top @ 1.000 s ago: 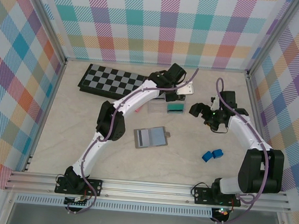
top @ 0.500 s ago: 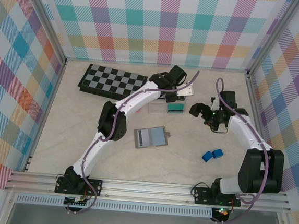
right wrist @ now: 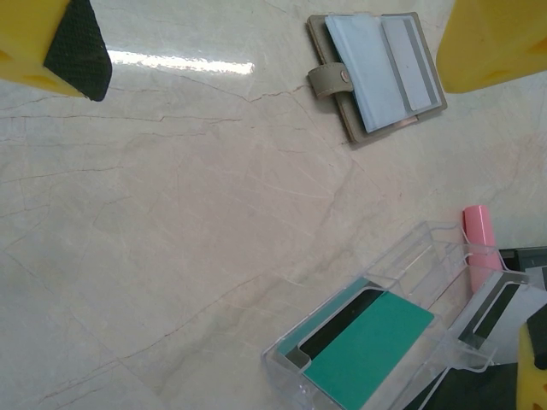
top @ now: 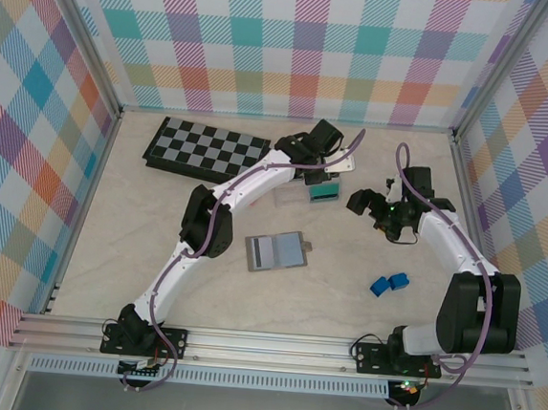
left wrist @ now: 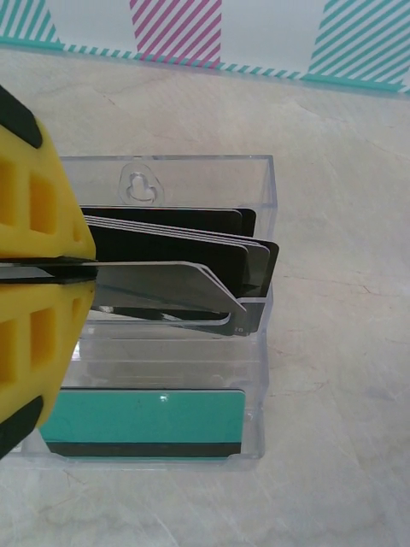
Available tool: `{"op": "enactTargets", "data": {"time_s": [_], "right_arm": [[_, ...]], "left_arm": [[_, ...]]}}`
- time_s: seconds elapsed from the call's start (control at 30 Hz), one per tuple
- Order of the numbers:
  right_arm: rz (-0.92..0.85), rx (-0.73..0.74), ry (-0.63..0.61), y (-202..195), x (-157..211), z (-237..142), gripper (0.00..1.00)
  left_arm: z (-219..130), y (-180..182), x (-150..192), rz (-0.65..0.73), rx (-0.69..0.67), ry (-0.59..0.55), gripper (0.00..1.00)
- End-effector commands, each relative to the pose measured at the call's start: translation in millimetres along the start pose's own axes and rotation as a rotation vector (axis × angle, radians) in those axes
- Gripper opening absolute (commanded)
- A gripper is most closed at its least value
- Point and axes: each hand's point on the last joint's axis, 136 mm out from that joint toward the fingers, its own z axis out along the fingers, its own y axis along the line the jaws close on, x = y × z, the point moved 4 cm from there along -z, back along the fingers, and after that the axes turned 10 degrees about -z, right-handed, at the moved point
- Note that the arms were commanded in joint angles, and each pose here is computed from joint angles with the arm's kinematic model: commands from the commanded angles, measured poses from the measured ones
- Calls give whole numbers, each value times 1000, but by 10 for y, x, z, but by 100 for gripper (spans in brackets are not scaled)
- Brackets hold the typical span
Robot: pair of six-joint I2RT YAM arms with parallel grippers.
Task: Take the credit cards out of the card holder
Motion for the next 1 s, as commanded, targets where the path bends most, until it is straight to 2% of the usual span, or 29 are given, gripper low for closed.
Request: {"op": "enactTargets", "data": {"time_s": [0.0,0.33,0.87,0.97], "right_arm": [[3,-17,26,-7,34,23,100],[3,-19,28,-8,34,33,100],[6,-20,35,-12,43,46,100],[8,-19,37,-16,41,48,100]], "left_arm": [[-49,78,-88,-18,-45,-23,11],[-89,115,-99,-51,-52,-30,8],[114,159,-80,-128,-113,-33,13],[140,155,-67,-133,-116,-29,17]]}}
